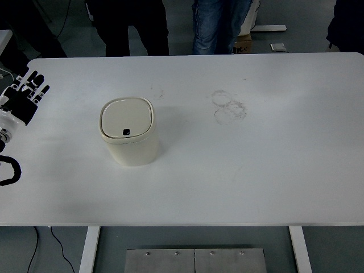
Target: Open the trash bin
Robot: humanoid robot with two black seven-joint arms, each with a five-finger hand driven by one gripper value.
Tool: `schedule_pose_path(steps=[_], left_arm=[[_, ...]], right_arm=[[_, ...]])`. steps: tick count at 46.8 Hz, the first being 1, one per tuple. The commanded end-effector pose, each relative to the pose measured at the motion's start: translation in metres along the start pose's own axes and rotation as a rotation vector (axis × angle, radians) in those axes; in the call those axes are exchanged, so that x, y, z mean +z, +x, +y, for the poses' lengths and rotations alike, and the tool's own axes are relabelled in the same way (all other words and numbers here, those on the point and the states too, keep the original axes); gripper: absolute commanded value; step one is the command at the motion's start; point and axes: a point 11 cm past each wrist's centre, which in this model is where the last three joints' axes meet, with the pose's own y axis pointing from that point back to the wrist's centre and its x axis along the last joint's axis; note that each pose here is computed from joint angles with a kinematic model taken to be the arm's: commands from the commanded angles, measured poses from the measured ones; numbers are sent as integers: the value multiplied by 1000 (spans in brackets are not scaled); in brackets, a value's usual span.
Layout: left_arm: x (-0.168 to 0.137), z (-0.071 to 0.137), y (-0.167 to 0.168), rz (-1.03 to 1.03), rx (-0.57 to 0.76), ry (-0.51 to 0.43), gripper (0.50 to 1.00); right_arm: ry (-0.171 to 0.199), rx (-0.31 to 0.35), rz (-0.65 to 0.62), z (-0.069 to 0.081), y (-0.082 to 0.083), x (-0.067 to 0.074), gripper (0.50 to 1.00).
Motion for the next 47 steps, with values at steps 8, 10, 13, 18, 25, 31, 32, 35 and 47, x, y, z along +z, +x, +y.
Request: schedule_pose_path(steps=[8,10,13,18,25,31,32,35,47], left_arm=[[0,0,0,-1,8,0,1000],[0,0,1,1,10,-1,1000],[-1,0,1,-1,9,1,1000],[0,-1,0,-1,7,0,1000],[1,-1,0,7,9,-5,1000],[2,-1,0,9,10,-7,1000],[2,-1,0,9,10,-7,1000],[2,-2,-1,9,9,-8,1000],[5,-6,-7,-5,-4,-9,1000]], right_arm=[[-2,0,0,0,0,0,989],[0,0,0,0,0,0,991],[0,0,0,0,0,0,989],[0,0,0,0,0,0,989],[0,0,1,0,0,0,989],[0,-1,0,0,0,0,989],[0,-1,0,0,0,0,989],[0,0,0,0,0,0,989],[0,0,0,0,0,0,989]])
